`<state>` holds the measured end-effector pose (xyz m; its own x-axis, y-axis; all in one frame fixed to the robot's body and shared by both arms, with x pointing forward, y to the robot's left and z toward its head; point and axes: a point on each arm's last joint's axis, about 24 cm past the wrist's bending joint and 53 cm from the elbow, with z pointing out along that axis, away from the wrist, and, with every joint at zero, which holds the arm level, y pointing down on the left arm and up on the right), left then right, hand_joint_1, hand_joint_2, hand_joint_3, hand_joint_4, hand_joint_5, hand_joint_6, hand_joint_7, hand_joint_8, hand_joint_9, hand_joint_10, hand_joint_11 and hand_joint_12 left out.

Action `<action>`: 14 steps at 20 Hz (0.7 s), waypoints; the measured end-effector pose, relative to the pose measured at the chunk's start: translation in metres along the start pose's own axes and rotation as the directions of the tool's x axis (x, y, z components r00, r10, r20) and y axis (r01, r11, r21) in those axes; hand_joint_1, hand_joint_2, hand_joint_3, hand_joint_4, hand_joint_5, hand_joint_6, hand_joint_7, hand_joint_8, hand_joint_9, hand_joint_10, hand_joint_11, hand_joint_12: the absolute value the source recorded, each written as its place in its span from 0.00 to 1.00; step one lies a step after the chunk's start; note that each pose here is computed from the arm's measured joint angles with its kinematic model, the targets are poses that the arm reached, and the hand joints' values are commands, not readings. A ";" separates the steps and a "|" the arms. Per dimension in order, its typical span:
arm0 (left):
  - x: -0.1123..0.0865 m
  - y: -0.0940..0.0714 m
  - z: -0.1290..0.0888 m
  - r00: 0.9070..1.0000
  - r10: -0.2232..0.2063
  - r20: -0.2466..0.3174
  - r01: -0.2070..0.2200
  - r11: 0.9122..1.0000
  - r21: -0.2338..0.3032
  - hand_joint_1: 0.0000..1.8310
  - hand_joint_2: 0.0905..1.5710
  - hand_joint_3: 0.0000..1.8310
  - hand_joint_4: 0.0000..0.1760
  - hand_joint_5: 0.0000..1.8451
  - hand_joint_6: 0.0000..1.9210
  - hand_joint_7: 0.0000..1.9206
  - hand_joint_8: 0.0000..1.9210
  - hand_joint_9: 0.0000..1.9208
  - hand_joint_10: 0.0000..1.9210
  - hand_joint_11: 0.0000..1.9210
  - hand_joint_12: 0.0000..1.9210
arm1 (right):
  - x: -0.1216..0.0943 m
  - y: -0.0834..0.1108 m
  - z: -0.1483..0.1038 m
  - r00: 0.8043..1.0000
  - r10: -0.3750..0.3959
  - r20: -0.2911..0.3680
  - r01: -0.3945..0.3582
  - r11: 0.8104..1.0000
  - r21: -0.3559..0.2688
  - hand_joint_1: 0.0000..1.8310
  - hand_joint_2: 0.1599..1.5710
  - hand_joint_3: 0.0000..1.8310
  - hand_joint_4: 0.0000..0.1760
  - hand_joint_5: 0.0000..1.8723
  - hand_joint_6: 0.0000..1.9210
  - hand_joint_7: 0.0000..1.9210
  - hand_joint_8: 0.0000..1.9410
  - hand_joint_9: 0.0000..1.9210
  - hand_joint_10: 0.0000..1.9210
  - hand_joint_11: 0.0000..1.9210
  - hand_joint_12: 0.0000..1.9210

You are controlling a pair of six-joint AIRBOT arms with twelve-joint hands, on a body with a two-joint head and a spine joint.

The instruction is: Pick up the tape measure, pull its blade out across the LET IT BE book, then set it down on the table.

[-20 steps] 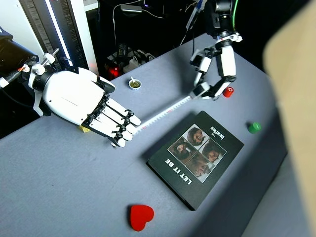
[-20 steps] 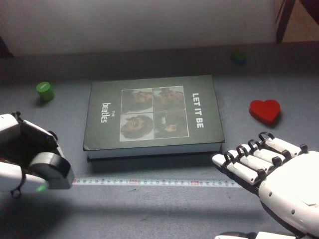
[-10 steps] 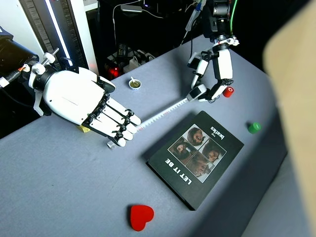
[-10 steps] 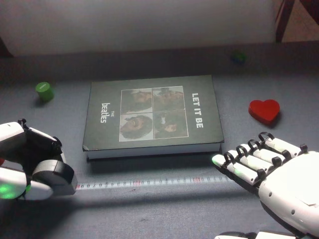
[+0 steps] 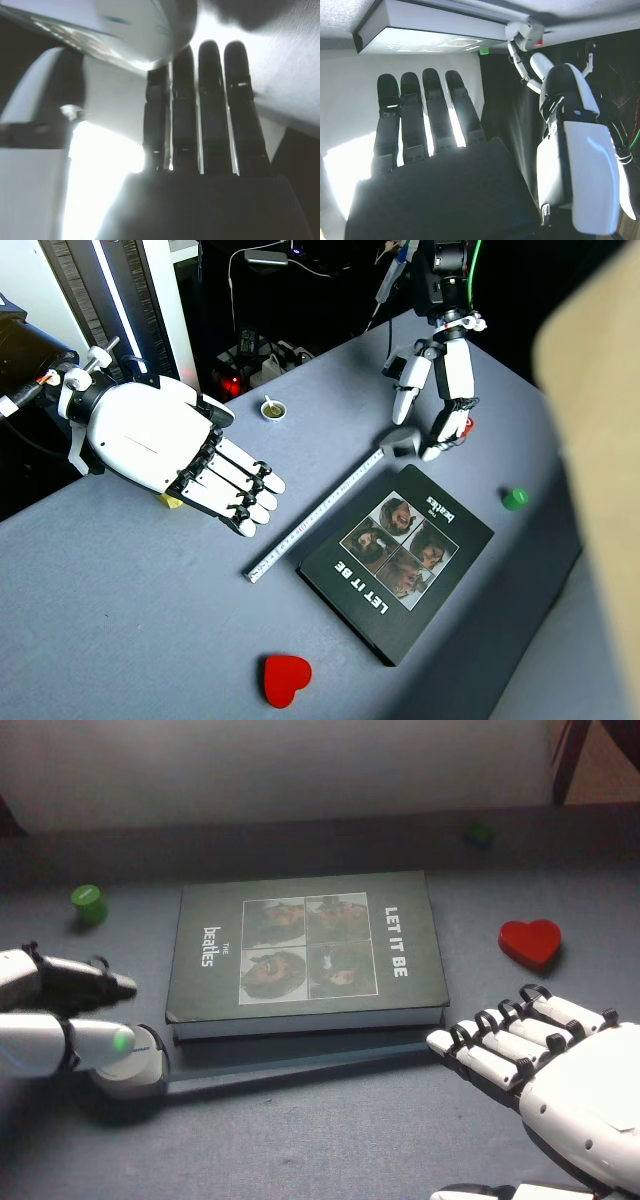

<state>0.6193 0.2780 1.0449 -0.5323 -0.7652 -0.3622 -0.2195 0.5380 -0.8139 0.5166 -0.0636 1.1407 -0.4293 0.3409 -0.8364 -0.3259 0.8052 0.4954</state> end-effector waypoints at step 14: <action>-0.047 -0.111 0.008 0.946 0.252 0.205 -0.265 0.964 0.036 0.24 0.64 0.00 0.00 0.42 0.15 0.27 0.54 0.36 0.78 0.44 0.82 | -0.001 0.002 0.000 1.000 -0.003 0.003 0.003 1.000 -0.007 0.29 0.71 0.00 0.00 0.43 0.34 0.43 0.37 0.38 0.59 0.30 0.85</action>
<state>0.6757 0.2516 1.1488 -0.3910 -0.6603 -0.6412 -0.0405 0.7084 -0.7047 0.5164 -0.0625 1.1422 -0.4257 0.3401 -0.8385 -0.3330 0.8028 0.4946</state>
